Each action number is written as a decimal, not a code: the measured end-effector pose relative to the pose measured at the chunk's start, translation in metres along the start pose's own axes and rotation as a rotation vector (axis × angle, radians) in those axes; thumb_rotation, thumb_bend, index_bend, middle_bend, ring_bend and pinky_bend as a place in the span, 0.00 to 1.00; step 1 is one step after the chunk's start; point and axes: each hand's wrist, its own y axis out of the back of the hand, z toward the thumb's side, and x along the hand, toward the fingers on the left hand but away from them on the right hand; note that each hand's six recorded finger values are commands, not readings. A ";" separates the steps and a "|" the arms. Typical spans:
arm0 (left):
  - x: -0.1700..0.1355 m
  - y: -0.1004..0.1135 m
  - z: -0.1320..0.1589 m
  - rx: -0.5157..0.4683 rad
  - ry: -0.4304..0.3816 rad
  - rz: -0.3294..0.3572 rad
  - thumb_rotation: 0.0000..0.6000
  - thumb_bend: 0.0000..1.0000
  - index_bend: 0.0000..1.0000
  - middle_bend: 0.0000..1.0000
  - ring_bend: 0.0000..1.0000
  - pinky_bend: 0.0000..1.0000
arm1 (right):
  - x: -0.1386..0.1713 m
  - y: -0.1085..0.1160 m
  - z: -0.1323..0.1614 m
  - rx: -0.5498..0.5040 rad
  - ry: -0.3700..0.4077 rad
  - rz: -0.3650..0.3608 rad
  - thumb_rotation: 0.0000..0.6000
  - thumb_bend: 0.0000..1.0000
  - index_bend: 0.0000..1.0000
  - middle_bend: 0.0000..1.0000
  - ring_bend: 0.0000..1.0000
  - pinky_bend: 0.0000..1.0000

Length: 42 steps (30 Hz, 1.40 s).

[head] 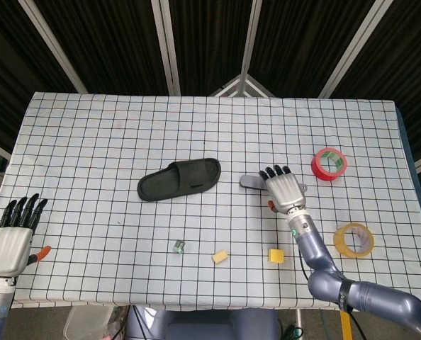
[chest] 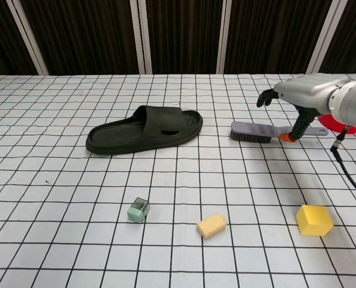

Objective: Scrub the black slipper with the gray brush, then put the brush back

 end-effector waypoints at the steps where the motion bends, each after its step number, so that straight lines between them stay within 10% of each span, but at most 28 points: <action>1: 0.001 -0.001 0.000 0.004 0.005 -0.005 1.00 0.10 0.00 0.00 0.00 0.02 | -0.004 -0.001 0.002 0.003 -0.001 0.003 1.00 0.37 0.20 0.20 0.15 0.19; 16: 0.007 -0.004 -0.005 0.005 0.029 -0.021 1.00 0.10 0.00 0.00 0.00 0.02 | -0.042 -0.008 0.041 0.081 0.038 0.029 1.00 0.37 0.25 0.22 0.17 0.20; 42: 0.011 -0.006 -0.009 0.006 0.052 -0.029 1.00 0.10 0.00 0.00 0.00 0.02 | -0.059 -0.008 0.029 0.089 0.017 0.039 1.00 0.37 0.35 0.29 0.21 0.23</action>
